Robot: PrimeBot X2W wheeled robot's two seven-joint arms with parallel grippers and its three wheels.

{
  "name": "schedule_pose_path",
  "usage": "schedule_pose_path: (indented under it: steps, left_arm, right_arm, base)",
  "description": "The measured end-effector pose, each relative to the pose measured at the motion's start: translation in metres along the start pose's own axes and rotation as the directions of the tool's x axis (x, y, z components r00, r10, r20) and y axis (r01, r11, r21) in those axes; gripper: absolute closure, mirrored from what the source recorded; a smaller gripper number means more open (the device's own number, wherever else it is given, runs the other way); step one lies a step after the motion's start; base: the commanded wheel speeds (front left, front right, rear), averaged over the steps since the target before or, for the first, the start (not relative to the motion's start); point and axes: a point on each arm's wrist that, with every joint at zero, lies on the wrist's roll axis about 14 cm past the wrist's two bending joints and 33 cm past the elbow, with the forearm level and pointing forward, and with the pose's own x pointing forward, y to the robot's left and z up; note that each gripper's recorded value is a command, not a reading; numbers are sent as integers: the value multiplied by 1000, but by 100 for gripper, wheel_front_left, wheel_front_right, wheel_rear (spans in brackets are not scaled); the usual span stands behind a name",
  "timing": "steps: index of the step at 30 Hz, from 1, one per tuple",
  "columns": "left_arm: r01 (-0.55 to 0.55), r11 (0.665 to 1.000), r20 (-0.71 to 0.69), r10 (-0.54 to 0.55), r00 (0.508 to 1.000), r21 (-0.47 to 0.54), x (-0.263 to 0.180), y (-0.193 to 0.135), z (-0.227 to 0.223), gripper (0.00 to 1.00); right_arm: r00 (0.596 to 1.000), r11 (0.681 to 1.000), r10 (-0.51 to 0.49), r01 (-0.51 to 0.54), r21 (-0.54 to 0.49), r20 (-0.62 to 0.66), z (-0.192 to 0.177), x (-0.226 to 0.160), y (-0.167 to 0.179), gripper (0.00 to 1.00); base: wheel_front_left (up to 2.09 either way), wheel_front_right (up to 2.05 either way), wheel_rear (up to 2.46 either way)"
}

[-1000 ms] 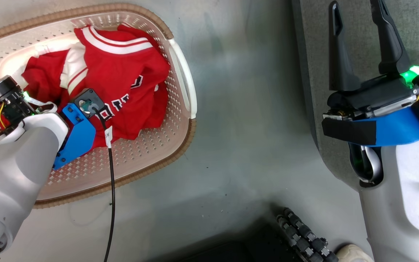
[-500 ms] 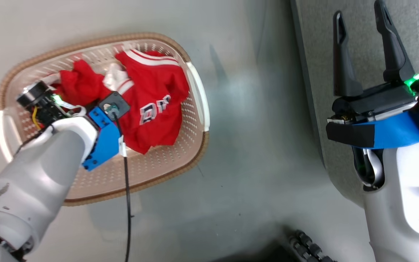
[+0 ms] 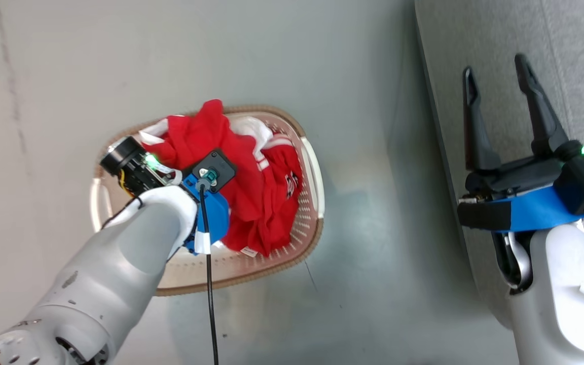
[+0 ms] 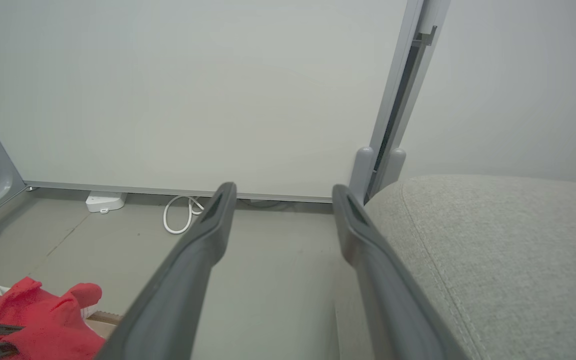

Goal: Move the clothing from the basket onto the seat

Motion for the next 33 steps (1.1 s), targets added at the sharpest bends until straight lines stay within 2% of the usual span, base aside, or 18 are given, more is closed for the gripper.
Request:
schedule_pose_path:
  steps: [10,15,21,33]
  left_arm:
    - [-107,994,187,110,976,-22,-53,5,66,100]
    - [-162,986,342,169,924,-49,-83,7,119,100]
    - [-221,971,465,236,853,-87,-120,10,156,100]
    - [-279,949,620,306,722,-143,-184,-4,201,100]
  right_arm:
    - [996,1000,24,-25,12,84,48,-20,13,0]
    - [992,999,28,-31,17,121,68,-32,16,0]
    - [987,999,36,-40,19,154,87,-44,21,0]
    - [983,999,25,-29,21,181,106,-83,20,0]
  base:
    - [0,0,0]
    - [0,0,0]
    - [0,0,0]
    - [0,0,0]
